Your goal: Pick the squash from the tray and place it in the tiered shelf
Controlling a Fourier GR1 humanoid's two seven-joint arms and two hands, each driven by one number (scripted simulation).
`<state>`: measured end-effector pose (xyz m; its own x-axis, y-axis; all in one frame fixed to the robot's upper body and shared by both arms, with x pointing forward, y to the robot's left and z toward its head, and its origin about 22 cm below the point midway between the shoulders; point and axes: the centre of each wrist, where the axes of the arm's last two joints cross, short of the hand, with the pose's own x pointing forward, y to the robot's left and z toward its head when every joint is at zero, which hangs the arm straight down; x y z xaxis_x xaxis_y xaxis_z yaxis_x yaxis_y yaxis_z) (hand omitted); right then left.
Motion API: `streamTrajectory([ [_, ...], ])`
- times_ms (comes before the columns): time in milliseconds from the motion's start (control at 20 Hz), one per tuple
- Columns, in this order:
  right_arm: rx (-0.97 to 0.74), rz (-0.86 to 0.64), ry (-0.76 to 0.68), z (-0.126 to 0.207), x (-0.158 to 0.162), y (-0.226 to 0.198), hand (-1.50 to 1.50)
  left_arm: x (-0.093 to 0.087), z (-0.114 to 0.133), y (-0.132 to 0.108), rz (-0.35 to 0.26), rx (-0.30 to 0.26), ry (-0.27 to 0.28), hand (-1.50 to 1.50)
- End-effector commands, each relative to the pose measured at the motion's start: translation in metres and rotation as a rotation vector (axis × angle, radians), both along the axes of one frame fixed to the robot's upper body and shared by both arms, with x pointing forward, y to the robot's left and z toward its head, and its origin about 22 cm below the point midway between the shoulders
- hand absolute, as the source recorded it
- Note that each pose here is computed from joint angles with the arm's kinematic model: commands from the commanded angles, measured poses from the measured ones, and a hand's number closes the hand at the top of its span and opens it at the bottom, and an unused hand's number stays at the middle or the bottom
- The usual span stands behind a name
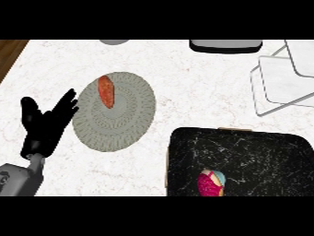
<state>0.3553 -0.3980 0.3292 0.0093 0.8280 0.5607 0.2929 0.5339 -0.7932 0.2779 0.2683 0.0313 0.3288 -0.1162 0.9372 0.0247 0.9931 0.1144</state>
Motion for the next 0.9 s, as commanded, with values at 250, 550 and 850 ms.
streamTrajectory([
  [250, 0.147, -0.032, -0.036, 0.005, 0.016, -0.003, 1.5, -0.022, -0.041, -0.003, 0.071, -0.05, 0.121, 0.0],
  [550, 0.338, -0.042, -0.091, 0.003, 0.024, -0.011, -1.5, -0.027, -0.048, 0.004, 0.089, -0.061, 0.12, 0.0],
  [850, 0.571, -0.009, -0.152, 0.002, 0.03, -0.014, -1.5, -0.032, -0.046, 0.009, 0.1, -0.048, 0.137, 0.0],
])
